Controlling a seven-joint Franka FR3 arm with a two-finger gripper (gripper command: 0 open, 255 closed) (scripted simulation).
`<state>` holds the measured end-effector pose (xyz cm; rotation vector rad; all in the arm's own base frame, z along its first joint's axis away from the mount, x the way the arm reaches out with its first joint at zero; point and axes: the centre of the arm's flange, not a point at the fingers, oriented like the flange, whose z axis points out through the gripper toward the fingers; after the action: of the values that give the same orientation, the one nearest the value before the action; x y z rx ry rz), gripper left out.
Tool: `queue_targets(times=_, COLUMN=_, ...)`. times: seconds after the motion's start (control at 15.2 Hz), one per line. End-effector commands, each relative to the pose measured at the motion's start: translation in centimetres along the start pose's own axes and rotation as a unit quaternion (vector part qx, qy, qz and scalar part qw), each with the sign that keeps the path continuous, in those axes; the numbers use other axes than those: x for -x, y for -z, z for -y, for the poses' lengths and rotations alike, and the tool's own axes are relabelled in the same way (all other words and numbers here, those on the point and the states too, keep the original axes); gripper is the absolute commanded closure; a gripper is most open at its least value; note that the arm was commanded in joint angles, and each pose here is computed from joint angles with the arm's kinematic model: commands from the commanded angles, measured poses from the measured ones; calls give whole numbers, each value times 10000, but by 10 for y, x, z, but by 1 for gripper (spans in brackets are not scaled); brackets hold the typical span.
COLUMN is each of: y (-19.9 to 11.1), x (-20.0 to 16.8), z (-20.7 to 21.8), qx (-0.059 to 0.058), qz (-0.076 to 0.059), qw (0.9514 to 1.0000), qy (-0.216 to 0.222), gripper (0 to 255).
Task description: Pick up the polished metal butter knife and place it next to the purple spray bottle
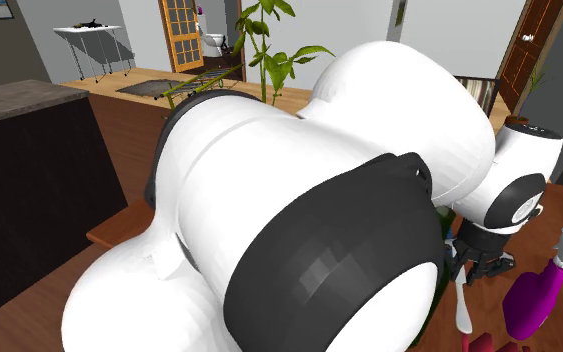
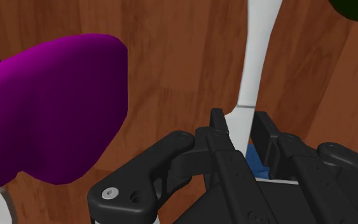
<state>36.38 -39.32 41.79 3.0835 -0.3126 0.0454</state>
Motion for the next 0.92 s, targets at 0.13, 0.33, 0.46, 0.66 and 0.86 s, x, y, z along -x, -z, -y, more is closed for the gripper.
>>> queue_targets(times=0.13, y=-46, x=3, z=3, qx=-89, qz=198, qw=9998, qy=4, gripper=255)
queue_targets(times=0.33, y=-66, x=3, z=4, qx=-89, qz=198, qw=9998, qy=4, gripper=255)
queue_targets(times=0.46, y=-66, x=3, z=4, qx=-89, qz=198, qw=9998, qy=4, gripper=255)
queue_targets(times=0.66, y=-66, x=3, z=4, qx=-89, qz=198, qw=9998, qy=4, gripper=255)
queue_targets(times=0.86, y=-66, x=3, z=4, qx=-89, qz=198, qw=9998, qy=4, gripper=255)
